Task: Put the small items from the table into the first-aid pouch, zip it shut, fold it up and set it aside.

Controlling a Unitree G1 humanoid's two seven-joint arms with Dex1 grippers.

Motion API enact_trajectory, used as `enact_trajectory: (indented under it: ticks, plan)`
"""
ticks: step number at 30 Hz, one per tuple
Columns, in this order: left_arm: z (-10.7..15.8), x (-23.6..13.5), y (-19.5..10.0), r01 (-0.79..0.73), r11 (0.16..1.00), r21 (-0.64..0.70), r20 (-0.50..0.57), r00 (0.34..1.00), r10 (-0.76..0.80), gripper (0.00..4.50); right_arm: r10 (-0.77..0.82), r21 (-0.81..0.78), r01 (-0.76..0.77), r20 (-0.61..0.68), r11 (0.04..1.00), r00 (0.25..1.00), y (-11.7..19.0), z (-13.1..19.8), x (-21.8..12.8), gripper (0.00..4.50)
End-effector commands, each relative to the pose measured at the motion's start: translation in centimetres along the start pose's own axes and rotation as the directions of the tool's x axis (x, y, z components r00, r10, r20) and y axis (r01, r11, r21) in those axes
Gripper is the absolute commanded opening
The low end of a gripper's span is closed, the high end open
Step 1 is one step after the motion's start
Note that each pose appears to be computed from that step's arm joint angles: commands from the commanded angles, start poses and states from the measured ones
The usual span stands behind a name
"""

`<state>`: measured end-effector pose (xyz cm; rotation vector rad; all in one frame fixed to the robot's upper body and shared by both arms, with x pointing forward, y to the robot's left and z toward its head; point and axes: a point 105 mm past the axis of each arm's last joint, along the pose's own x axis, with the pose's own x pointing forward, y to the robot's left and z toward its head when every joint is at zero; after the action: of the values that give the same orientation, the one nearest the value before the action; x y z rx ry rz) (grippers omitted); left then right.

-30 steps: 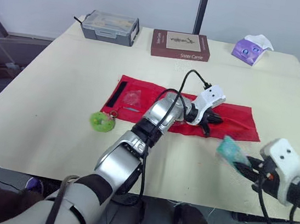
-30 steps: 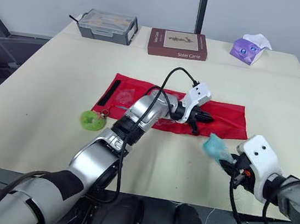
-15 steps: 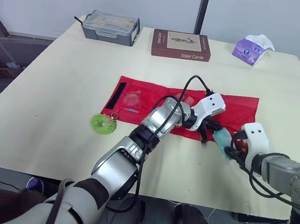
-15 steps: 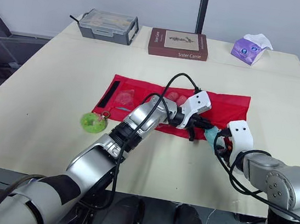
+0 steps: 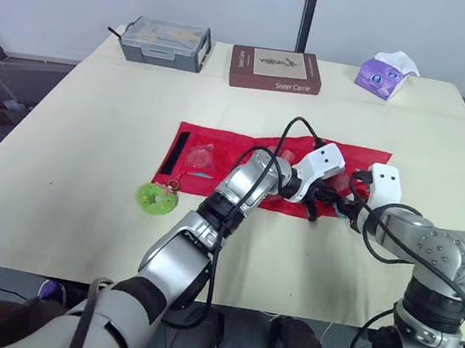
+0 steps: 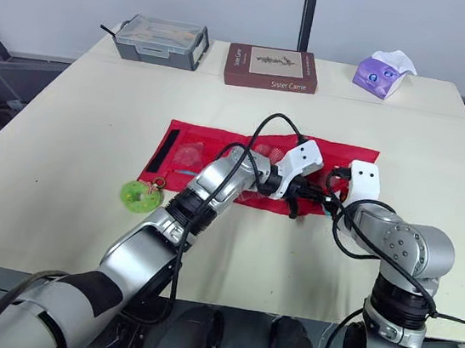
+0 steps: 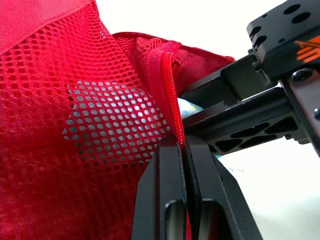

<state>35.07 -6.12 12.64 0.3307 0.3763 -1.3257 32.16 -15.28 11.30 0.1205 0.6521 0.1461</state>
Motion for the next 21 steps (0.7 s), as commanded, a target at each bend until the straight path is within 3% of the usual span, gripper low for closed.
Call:
enact_trajectory:
  ticks: [1,5,8,11,14,19,21]
  plan:
    - [0.7,0.1,-0.3,0.047,0.999,-0.009,0.015,0.999,-0.047,0.0,0.016,-0.073,-0.012,0.056,0.997,0.998,0.7,1.6,-0.8,2.42]
    - [1.0,-0.2,0.9,0.016,1.0,-0.021,0.017,1.0,-0.016,0.0,0.053,-0.246,-0.029,0.095,0.969,0.994,0.8,0.9,-3.0,4.31]
    - [1.2,-0.4,1.6,-0.003,1.0,-0.012,0.013,1.0,0.003,0.0,0.236,-0.315,-0.175,0.166,0.933,0.957,2.1,0.5,-5.5,4.31]
    - [1.5,-0.5,2.0,-0.007,1.0,-0.009,0.017,1.0,0.008,0.0,0.237,-0.407,-0.17,0.121,0.898,0.964,1.1,-1.0,-6.9,4.31]
    - [1.6,-0.5,2.1,-0.007,1.0,-0.007,0.021,1.0,0.007,0.0,0.249,-0.405,-0.185,0.111,0.896,0.962,0.6,-1.6,-7.0,3.55]
    - [1.8,-0.5,1.8,0.007,1.0,0.003,0.026,1.0,-0.007,0.0,0.207,-0.408,-0.142,0.118,0.902,0.971,-0.1,-1.8,-4.9,1.0]
    - [1.7,-0.5,1.5,0.016,1.0,0.008,0.023,1.0,-0.016,0.0,0.195,-0.415,-0.121,0.141,0.902,0.971,-0.1,-1.2,-3.9,0.21]
